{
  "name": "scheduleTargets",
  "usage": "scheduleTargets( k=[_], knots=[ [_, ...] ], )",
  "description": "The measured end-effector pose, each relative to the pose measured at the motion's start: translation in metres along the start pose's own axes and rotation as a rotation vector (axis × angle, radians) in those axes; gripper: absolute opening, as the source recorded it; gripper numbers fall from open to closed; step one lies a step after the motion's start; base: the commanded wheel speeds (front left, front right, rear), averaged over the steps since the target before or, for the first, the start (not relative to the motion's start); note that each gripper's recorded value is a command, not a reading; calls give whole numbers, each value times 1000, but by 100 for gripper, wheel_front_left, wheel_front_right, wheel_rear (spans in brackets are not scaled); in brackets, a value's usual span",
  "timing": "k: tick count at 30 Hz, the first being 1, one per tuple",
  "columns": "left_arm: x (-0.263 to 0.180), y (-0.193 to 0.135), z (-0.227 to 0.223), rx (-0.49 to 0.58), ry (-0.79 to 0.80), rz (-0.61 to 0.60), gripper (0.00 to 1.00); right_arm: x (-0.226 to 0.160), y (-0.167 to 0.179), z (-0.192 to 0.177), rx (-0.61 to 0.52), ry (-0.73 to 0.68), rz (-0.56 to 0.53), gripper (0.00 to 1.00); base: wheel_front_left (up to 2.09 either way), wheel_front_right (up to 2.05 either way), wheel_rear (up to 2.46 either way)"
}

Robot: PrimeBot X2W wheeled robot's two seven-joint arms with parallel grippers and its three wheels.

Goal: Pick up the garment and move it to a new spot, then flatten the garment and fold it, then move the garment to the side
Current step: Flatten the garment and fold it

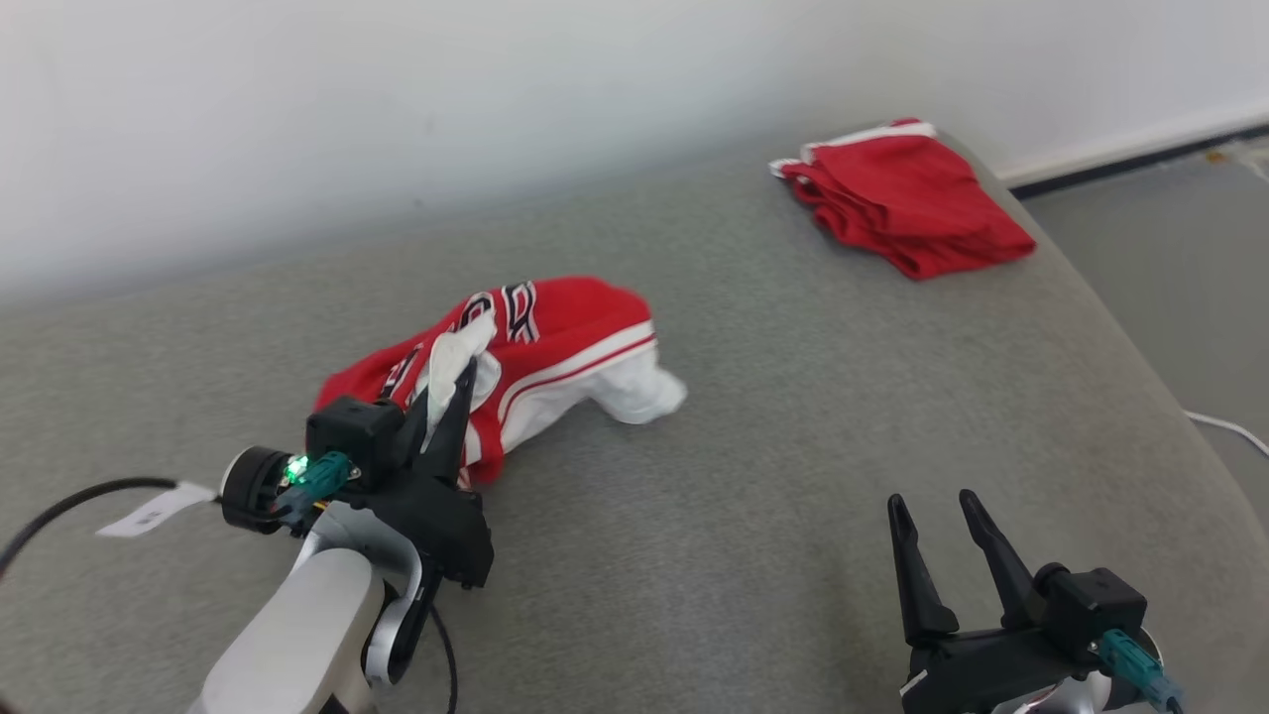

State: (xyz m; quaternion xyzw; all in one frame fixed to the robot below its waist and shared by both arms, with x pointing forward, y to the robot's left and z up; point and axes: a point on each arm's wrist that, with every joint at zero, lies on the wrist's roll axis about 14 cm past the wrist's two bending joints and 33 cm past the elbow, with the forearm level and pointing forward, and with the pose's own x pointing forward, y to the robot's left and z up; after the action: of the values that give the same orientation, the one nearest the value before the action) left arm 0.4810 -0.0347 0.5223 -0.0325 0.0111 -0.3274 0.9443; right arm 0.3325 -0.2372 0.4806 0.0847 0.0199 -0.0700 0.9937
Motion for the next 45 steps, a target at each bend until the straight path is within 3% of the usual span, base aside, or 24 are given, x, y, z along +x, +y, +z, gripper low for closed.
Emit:
scheduleTargets(
  k=[4,8,12,19,24,29,33,34,35,36,40,45],
  knots=[
    [-31,9,34,-39,-92,42,0,9,15,5,5,-20,48,100,0,0,0],
    [-82,29,49,-57,-119,167,0,13,32,5,11,-19,100,100,0,0,0],
    [-133,32,32,-154,-61,258,0,17,43,6,17,-25,135,100,0,0,0],
    [-187,57,-15,-55,95,400,0,22,69,5,17,-18,211,100,0,0,0],
    [-195,80,-17,28,96,461,0,23,72,8,14,-23,220,100,0,0,0],
    [-192,112,12,123,36,507,0,22,70,7,3,-18,217,100,0,0,0],
    [-195,127,2,125,90,525,0,20,69,6,3,-15,213,100,0,0,0],
    [-196,130,-2,125,103,531,5,20,68,6,3,-14,211,100,0,0,0],
    [-198,134,-5,123,106,544,43,20,68,5,3,-12,209,100,0,0,0],
    [-201,138,-10,132,125,560,100,20,67,4,3,-9,209,100,0,0,0],
    [-211,148,1,150,45,657,100,19,67,0,5,3,207,100,0,0,0],
    [-230,138,-6,120,37,710,100,19,69,-6,7,18,213,100,0,0,0]
  ],
)
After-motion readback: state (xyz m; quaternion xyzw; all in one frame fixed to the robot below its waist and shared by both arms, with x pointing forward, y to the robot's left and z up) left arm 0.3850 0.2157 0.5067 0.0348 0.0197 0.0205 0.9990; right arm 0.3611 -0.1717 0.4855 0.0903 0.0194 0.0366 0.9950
